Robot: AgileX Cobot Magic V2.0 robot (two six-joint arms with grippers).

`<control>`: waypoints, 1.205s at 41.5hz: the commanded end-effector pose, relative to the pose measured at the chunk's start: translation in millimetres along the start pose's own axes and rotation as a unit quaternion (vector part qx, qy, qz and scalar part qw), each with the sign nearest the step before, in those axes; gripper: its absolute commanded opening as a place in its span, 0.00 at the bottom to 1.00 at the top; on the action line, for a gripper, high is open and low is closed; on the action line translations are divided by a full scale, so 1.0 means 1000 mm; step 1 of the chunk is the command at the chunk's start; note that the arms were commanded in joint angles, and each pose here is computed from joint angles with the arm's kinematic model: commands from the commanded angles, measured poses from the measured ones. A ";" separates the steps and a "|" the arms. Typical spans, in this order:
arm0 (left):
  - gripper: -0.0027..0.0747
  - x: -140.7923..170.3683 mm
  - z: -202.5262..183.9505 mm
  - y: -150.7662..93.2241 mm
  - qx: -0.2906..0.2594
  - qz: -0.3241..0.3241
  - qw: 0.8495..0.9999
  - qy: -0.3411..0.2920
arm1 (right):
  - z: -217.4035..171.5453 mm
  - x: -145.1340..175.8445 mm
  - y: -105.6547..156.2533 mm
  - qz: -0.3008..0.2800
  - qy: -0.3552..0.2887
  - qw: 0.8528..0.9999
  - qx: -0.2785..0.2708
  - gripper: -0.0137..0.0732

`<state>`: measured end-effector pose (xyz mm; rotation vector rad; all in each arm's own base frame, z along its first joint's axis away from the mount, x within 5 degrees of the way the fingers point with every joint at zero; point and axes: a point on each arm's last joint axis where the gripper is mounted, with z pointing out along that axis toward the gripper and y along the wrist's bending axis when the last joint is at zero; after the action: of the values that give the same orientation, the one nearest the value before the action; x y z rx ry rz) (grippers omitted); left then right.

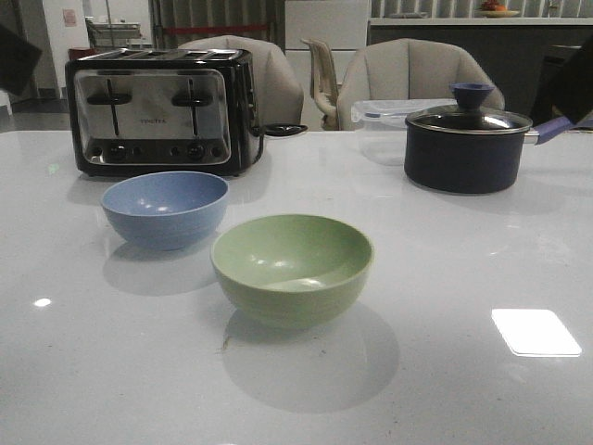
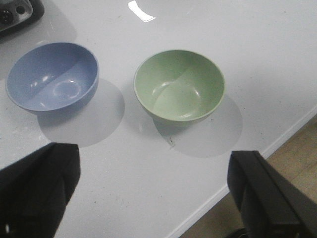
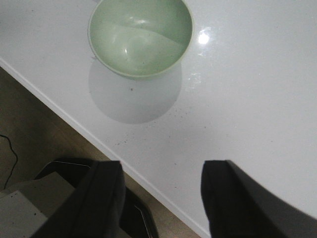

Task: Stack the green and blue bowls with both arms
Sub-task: 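Open the right gripper and withdraw it from the green bowl, then lower the left gripper onto the rim of the light blue bowl and grasp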

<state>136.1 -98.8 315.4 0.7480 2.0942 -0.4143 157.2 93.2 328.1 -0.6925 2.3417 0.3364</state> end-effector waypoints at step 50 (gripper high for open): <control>0.88 -0.074 0.224 0.185 -0.151 -0.173 0.964 0.132 | -0.009 -0.009 0.000 -0.001 -0.041 0.999 0.005 0.69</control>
<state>415.9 -100.8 215.2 0.2928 2.5994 -0.1632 156.9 93.0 327.1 -0.6918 2.3485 0.3361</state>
